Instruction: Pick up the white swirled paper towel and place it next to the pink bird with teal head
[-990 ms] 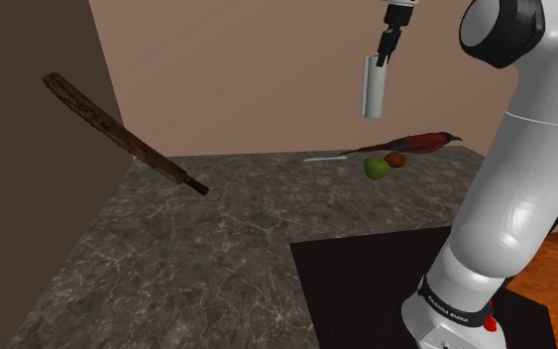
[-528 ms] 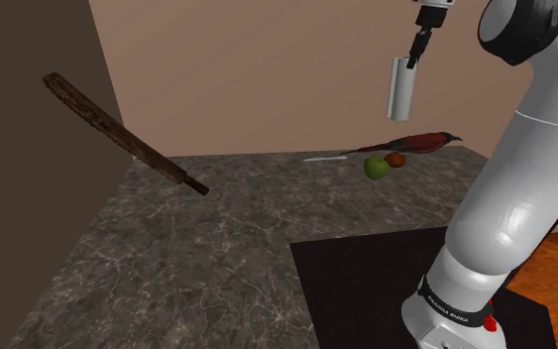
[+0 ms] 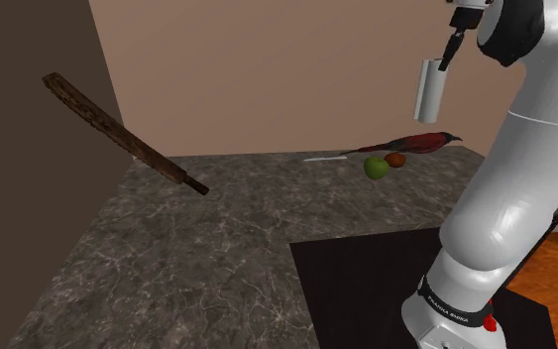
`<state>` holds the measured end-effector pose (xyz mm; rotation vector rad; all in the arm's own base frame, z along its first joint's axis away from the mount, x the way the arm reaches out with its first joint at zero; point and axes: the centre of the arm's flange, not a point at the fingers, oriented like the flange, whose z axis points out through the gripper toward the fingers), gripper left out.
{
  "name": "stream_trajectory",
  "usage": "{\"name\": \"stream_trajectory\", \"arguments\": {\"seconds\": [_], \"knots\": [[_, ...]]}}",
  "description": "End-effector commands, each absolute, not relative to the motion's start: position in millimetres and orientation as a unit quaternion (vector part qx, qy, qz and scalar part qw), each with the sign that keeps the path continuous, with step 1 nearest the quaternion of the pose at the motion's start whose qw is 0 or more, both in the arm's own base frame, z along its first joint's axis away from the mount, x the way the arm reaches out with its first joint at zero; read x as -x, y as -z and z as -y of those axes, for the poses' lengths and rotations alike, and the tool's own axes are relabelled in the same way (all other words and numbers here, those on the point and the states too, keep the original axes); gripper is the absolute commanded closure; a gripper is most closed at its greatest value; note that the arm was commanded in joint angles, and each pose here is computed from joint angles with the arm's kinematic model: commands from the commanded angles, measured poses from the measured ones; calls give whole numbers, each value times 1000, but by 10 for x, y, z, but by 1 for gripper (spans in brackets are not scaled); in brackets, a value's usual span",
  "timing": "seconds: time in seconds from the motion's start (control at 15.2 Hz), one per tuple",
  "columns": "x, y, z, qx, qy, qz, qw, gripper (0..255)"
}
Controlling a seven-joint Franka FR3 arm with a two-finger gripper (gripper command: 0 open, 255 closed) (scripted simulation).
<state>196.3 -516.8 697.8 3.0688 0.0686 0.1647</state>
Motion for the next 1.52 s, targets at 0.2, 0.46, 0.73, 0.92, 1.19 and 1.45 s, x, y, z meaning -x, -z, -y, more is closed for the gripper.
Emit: {"name": "stream_trajectory", "arguments": {"seconds": [0.2,0.46,0.73,0.92,1.19,1.45], "knots": [[-1379,-6979,5479,-998,-54,-23,34,255],[-1002,-6982,5688,-998,-54,-23,34,255],[-1002,-6771,5688,-998,-54,-23,34,255],[-1002,-6612,5688,-998,-54,-23,34,255],[-1002,-6401,5688,-998,-54,-23,34,255],[-1002,-6190,5688,-998,-54,-23,34,255]]}}
